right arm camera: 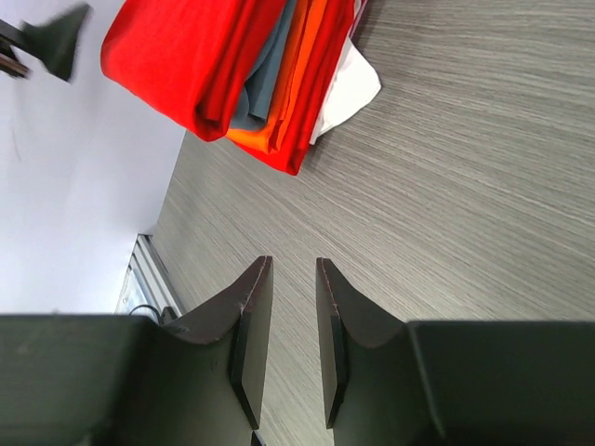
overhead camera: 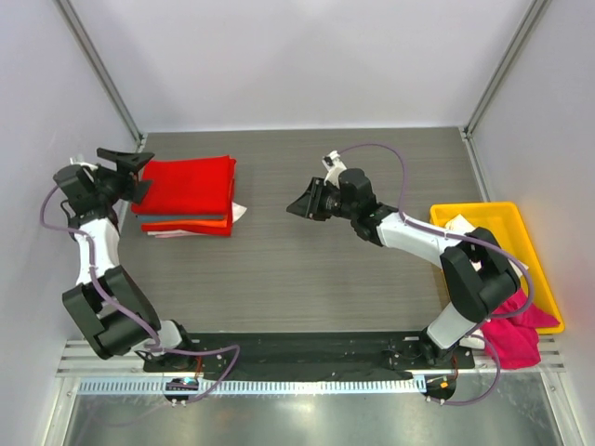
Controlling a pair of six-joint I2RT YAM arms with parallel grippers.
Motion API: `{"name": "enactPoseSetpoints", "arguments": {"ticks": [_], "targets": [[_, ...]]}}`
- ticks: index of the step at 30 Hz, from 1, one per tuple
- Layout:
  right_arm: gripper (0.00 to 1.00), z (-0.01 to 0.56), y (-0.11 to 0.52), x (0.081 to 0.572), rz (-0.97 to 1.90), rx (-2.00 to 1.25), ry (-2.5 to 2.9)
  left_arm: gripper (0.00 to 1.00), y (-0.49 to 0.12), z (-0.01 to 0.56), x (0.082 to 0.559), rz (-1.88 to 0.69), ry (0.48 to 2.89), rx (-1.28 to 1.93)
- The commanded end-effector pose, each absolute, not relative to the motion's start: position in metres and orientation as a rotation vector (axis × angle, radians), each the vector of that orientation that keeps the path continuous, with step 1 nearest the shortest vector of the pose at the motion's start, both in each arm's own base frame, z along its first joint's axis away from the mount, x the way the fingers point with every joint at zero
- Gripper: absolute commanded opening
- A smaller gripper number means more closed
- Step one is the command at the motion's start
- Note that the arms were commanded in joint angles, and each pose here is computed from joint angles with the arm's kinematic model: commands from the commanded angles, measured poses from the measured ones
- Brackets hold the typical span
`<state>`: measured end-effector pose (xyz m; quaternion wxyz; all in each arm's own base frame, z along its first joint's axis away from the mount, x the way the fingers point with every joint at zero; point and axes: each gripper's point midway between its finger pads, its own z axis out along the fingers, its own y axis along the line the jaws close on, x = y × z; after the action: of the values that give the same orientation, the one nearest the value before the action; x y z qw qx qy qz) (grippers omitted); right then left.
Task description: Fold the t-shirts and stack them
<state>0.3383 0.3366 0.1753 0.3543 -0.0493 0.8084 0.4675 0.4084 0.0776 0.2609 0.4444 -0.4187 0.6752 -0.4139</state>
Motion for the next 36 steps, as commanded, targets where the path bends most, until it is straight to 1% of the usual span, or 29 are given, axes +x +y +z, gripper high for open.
{"name": "enactPoseSetpoints", "arguments": {"ticks": [1, 3, 4, 5, 6, 8, 11, 12, 14, 16, 20, 23, 25, 28, 29, 30, 31, 33, 35, 36], "targets": [[0.31, 0.203, 0.338, 0.34, 1.261, -0.152, 1.986, 0.87, 0.078, 0.22, 0.403, -1.018, 1.67, -1.08], [0.31, 0.202, 0.339, 0.338, 1.272, -0.149, 1.991, 0.85, 0.085, 0.199, 0.406, -1.046, 1.617, -1.144], [0.31, 0.203, 0.34, 0.339, 1.282, -0.148, 1.984, 0.84, 0.081, 0.177, 0.4, -1.071, 1.605, -1.194], [0.31, 0.202, 0.341, 0.339, 1.289, -0.141, 1.985, 0.82, 0.086, 0.182, 0.405, -1.08, 1.532, -1.179], [0.31, 0.204, 0.342, 0.338, 1.297, -0.145, 1.982, 0.81, 0.084, 0.171, 0.401, -1.078, 1.531, -1.201], [0.31, 0.206, 0.342, 0.337, 1.302, -0.15, 1.976, 0.81, 0.083, 0.171, 0.402, -1.085, 1.533, -1.187], [0.31, 0.212, 0.341, 0.336, 1.297, -0.16, 1.966, 0.8, 0.08, 0.198, 0.404, -1.096, 1.502, -1.119], [0.31, 0.215, 0.34, 0.336, 1.296, -0.161, 1.959, 0.8, 0.08, 0.224, 0.403, -1.079, 1.472, -1.057], [0.31, 0.218, 0.34, 0.336, 1.296, -0.163, 1.951, 0.81, 0.078, 0.236, 0.399, -1.049, 1.487, -1.061], [0.31, 0.219, 0.34, 0.336, 1.296, -0.166, 1.951, 0.83, 0.073, 0.267, 0.397, -0.985, 1.479, -0.977], [0.31, 0.216, 0.342, 0.336, 1.298, -0.169, 1.957, 0.83, 0.05, 0.277, 0.403, -1.0, 1.481, -0.952], [0.31, 0.217, 0.343, 0.337, 1.306, -0.173, 1.958, 0.83, 0.025, 0.269, 0.416, -1.073, 1.487, -0.924], [0.31, 0.218, 0.343, 0.336, 1.306, -0.176, 1.958, 0.83, 0.014, 0.252, 0.418, -1.098, 1.497, -0.933], [0.31, 0.222, 0.342, 0.335, 1.303, -0.183, 1.947, 0.83, 0.016, 0.219, 0.424, -1.097, 1.494, -0.988], [0.31, 0.224, 0.341, 0.336, 1.3, -0.182, 1.941, 0.83, 0.017, 0.217, 0.427, -1.118, 1.468, -0.975], [0.31, 0.225, 0.341, 0.335, 1.302, -0.184, 1.94, 0.81, 0.015, 0.192, 0.428, -1.136, 1.499, -1.013], [0.31, 0.224, 0.342, 0.335, 1.302, -0.186, 1.943, 0.81, 0.015, 0.194, 0.432, -1.153, 1.467, -0.976], [0.31, 0.224, 0.342, 0.335, 1.304, -0.186, 1.944, 0.78, 0.014, 0.175, 0.435, -1.185, 1.471, -1.001], [0.31, 0.224, 0.342, 0.334, 1.306, -0.188, 1.947, 0.76, 0.01, 0.185, 0.438, -1.219, 1.446, -0.963], [0.31, 0.225, 0.341, 0.334, 1.304, -0.191, 1.943, 0.76, 0.004, 0.2, 0.439, -1.221, 1.431, -0.914]]}}
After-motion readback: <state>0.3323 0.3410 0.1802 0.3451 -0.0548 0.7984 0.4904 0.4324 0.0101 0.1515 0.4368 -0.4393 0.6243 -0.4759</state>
